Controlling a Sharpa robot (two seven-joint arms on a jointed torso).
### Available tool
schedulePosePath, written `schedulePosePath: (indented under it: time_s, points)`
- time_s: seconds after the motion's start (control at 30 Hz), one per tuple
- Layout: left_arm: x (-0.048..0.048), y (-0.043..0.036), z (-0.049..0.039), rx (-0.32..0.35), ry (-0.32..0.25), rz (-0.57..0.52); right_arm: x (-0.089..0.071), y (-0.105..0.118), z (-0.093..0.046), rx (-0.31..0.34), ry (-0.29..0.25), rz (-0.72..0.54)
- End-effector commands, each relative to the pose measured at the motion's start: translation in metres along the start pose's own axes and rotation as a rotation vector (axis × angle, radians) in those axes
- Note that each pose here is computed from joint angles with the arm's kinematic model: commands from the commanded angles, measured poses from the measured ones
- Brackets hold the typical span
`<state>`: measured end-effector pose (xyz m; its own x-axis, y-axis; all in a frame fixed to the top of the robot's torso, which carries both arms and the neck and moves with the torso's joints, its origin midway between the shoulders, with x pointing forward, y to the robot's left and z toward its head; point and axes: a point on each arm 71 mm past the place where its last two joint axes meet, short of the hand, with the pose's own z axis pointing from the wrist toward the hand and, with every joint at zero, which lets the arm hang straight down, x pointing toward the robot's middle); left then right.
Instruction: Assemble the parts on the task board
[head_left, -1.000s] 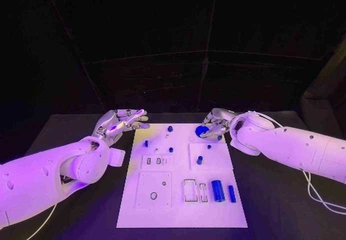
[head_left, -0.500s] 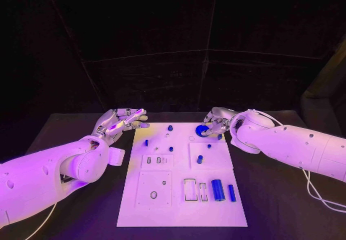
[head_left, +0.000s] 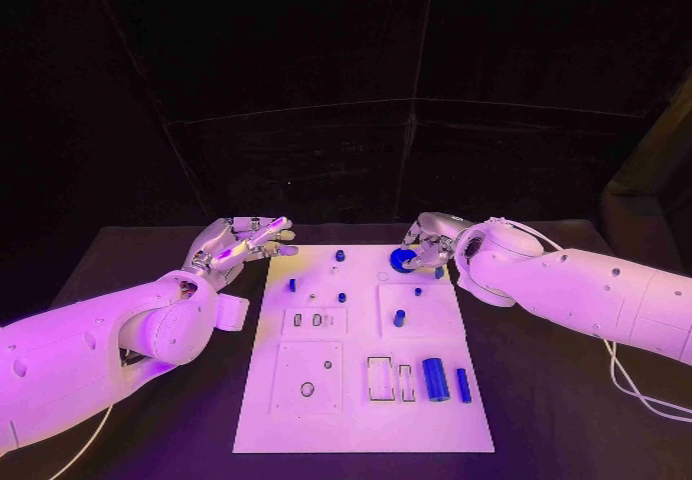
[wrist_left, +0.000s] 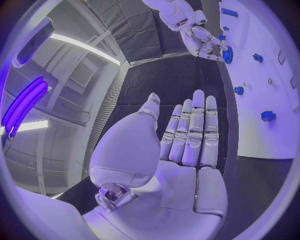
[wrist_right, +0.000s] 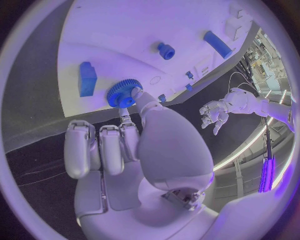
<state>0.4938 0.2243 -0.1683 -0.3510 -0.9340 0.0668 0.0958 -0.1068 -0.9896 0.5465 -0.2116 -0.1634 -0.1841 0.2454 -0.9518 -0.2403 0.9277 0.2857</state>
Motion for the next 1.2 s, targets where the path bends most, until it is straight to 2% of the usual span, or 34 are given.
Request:
schedulePosePath:
  time_s: [0.03,0.4,0.63,0.8,1.2]
  points:
    - [0.0017,-0.0012,0.0005,0.007,0.015,-0.004,-0.002,0.010,-0.001,-0.058,-0.071,-0.065]
    - [0.0025,-0.0009,0.0005,0.006,0.017,-0.005,-0.004,0.055,-0.012,-0.215,-0.175,-0.076]
    - [0.0023,-0.0011,0.0000,0.006,0.015,-0.004,0.001,0.083,-0.008,-0.268,-0.202,-0.089]
    - [0.0023,-0.0012,0.0000,0.006,0.015,-0.004,0.006,0.098,0.000,-0.278,-0.193,-0.092]
    - [0.0036,-0.0010,0.0009,0.008,0.017,-0.005,0.022,0.122,0.019,-0.274,-0.119,-0.117]
